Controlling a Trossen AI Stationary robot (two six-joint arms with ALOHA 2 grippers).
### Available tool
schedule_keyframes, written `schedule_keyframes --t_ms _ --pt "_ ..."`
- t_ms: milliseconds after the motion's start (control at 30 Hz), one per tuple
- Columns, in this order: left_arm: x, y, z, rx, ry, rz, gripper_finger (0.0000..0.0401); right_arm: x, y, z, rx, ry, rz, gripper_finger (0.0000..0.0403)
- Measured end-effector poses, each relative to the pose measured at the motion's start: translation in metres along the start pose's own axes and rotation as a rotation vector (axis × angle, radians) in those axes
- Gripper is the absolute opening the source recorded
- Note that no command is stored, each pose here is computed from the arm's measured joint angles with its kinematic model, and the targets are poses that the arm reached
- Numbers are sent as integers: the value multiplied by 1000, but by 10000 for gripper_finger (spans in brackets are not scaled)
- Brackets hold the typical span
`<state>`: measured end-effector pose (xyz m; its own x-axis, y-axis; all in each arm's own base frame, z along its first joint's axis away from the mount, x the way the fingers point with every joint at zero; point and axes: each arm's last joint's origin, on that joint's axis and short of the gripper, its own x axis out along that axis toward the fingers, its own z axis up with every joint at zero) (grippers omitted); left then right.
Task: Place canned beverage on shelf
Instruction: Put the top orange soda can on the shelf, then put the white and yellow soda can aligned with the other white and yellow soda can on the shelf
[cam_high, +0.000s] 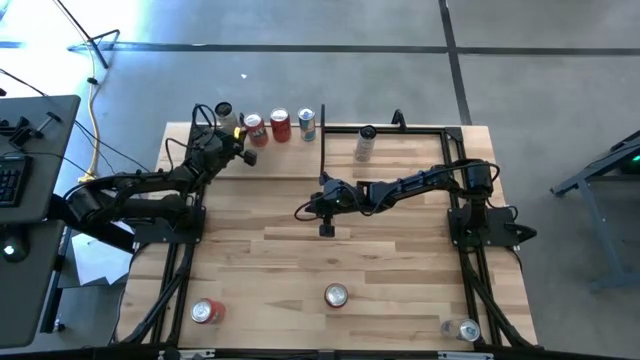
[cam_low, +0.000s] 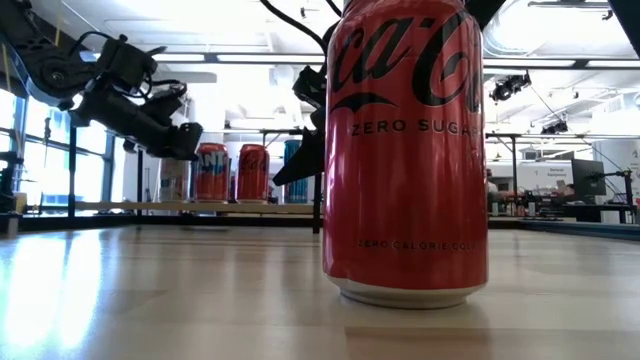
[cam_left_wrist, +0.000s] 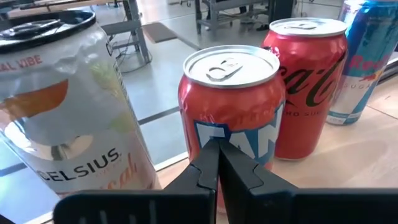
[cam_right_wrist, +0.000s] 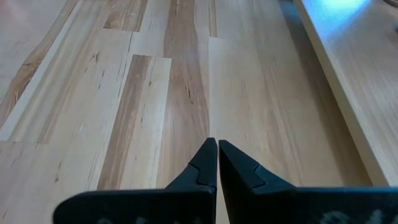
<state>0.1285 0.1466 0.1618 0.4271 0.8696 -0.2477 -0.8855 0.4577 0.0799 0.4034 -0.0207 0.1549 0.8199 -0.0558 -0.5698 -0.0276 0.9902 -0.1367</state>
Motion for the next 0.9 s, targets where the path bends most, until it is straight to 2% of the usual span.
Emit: schedule_keyframes --t_ms 200,300,467,633,767,900 --pt "-1 0 1 26 -9 0 0 -1 0 1 -6 3 1 0" --pt "-5 -1 3 63 2 -15 0 -11 -1 4 -26 39 -16 0" --pt "-21 -6 4 89 35 -87 0 -47 12 20 -90 121 -117 0" --pt "-38 -15 14 72 -28 -169 0 -92 35 33 -175 131 -197 0" --pt "-48 -25 19 74 -80 -251 0 -132 40 17 -185 68 -304 0" --pt "-54 -33 20 89 -100 -308 0 -163 22 -12 -146 -100 -413 0"
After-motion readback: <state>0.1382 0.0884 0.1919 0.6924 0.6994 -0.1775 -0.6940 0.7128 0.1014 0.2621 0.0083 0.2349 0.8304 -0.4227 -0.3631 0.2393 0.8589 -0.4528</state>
